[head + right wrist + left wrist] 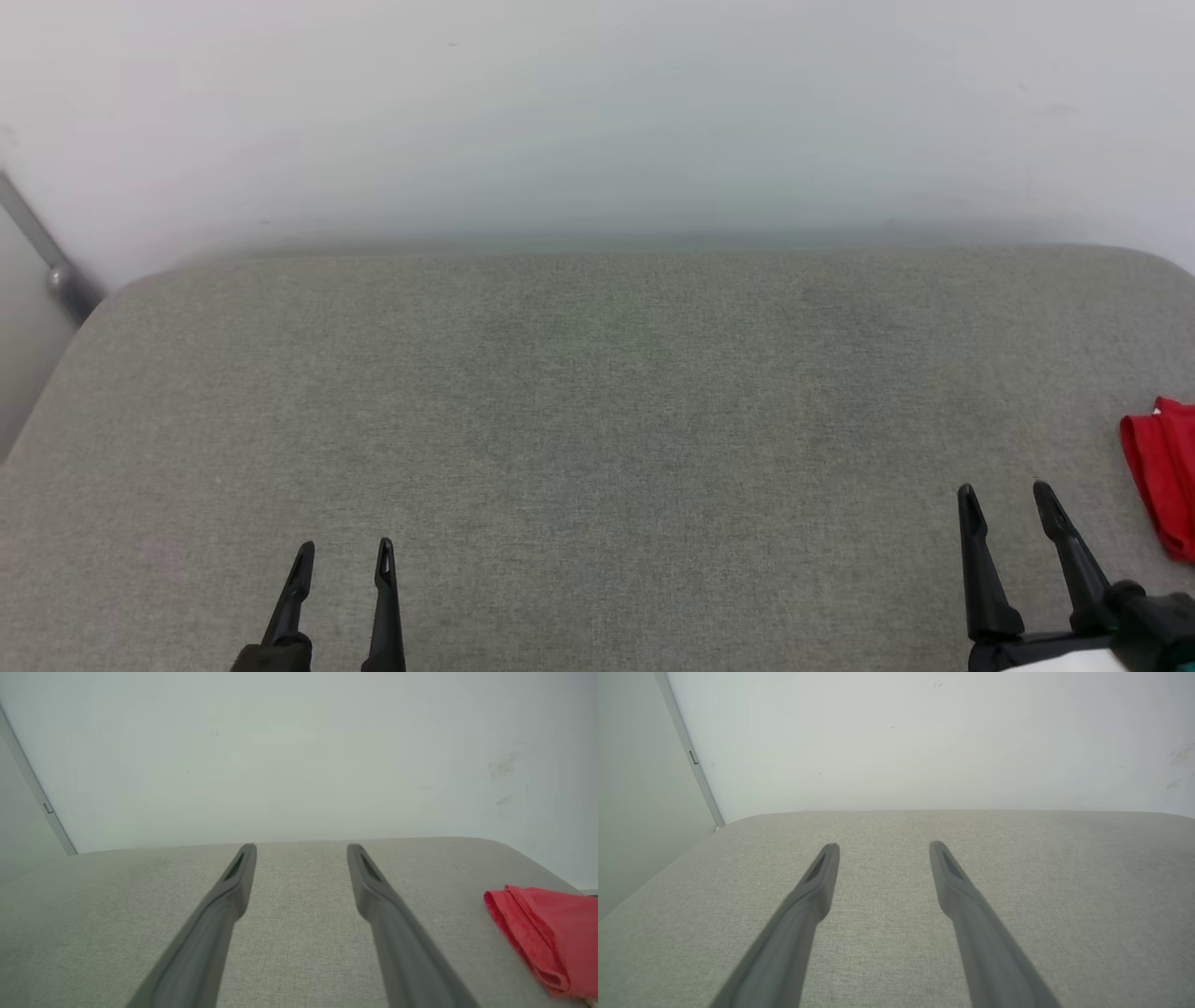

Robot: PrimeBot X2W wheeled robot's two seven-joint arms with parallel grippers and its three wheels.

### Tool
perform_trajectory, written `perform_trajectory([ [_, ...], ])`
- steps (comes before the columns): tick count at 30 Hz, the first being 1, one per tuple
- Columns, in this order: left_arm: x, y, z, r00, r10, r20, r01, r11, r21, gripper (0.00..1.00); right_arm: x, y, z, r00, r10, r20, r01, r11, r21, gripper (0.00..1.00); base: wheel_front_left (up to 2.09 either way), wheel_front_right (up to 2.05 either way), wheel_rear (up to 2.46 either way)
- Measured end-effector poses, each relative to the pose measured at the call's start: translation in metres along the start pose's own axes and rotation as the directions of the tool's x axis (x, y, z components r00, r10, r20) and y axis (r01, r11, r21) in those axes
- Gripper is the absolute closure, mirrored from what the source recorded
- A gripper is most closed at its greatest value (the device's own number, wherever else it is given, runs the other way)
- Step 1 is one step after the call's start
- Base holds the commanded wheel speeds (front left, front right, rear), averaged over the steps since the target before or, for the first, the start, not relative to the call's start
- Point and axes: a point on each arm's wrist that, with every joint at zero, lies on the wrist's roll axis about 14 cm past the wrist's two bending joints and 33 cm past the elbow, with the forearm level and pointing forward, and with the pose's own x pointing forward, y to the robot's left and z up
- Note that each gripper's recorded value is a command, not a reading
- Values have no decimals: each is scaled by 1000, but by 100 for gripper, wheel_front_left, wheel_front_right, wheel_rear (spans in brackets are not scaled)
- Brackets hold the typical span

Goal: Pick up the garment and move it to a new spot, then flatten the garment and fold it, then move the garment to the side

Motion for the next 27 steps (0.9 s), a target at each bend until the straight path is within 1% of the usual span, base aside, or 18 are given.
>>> perform_trajectory([
  [10, -10, 2, 1, 1000, 15, 4, -15, 1000, -10, 0, -17, 0, -3, 1000, -7, -14, 7, 1000, 23, 0, 0, 0, 0],
  [22, -12, 3, 1, 1000, 14, 1, -14, 1000, -11, 0, -21, 0, -3, 1000, -12, -17, 13, 999, 49, 0, 0, 0, 0],
  [23, -12, 3, -1, 1000, 14, -3, -14, 1000, -11, 100, -21, 0, -4, 1000, -13, -20, 14, 999, 49, 100, 0, 0, 0],
  [27, -15, 2, -13, 999, 12, -45, -12, 1000, -12, 100, -24, -1, -16, 998, -16, -62, 19, 998, 55, 100, 0, 0, 0],
])
